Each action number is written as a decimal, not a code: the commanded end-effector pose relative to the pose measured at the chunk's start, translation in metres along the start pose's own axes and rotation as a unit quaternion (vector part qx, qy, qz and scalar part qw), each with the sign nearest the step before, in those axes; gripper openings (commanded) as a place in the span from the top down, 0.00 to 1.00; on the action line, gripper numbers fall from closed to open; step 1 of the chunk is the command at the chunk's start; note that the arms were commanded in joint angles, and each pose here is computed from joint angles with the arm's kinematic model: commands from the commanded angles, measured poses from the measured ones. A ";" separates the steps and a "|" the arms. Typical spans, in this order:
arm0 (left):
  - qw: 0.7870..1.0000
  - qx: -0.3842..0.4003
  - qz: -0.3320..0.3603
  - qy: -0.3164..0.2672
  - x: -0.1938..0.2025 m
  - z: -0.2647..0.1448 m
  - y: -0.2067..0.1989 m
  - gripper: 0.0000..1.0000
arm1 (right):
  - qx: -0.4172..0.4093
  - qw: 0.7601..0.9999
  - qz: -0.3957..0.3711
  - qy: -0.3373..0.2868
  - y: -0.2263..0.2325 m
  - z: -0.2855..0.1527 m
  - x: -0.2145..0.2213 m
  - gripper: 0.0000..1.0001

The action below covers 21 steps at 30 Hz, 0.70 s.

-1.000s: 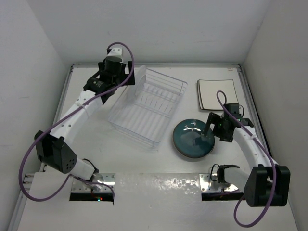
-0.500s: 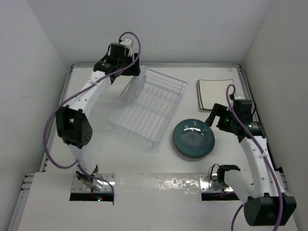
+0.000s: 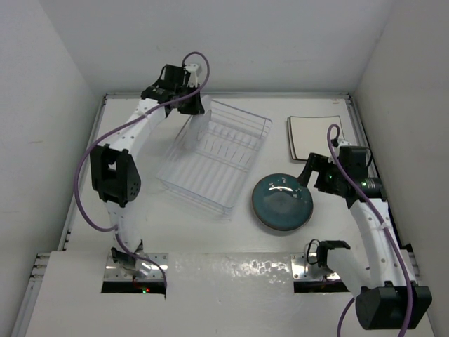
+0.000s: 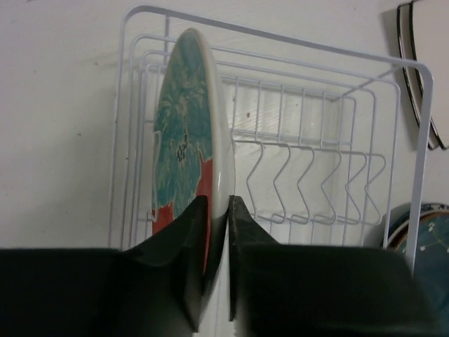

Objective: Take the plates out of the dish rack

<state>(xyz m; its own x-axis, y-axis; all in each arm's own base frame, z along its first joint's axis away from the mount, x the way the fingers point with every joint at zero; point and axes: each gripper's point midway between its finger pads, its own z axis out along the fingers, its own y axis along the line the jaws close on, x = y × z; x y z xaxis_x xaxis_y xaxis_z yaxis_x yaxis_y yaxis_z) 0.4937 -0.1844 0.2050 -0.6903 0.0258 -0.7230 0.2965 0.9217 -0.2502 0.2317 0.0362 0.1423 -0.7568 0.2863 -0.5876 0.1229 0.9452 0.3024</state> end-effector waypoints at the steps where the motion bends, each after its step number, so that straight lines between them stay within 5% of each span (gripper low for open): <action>1: 1.000 0.010 0.008 -0.025 -0.025 -0.013 -0.004 0.99 | -0.015 1.000 -0.010 -0.011 0.006 0.001 -0.004 0.01; 14: 0.987 0.014 0.064 -0.144 -0.119 -0.101 -0.031 1.00 | -0.041 0.999 -0.005 -0.015 0.017 -0.004 -0.009 0.01; 21: 0.956 0.101 0.133 -0.241 -0.147 -0.173 -0.082 1.00 | -0.031 0.997 0.037 -0.057 0.021 -0.019 -0.032 0.01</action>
<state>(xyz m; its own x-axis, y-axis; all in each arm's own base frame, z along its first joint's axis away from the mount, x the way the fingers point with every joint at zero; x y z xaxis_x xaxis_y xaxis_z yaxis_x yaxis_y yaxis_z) 0.4829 -0.1886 0.3026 -0.5963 0.0671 -0.8000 0.4031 0.8868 -0.2260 0.2313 0.0452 0.1460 -0.7546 0.3225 -0.5714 0.1243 0.9254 0.3581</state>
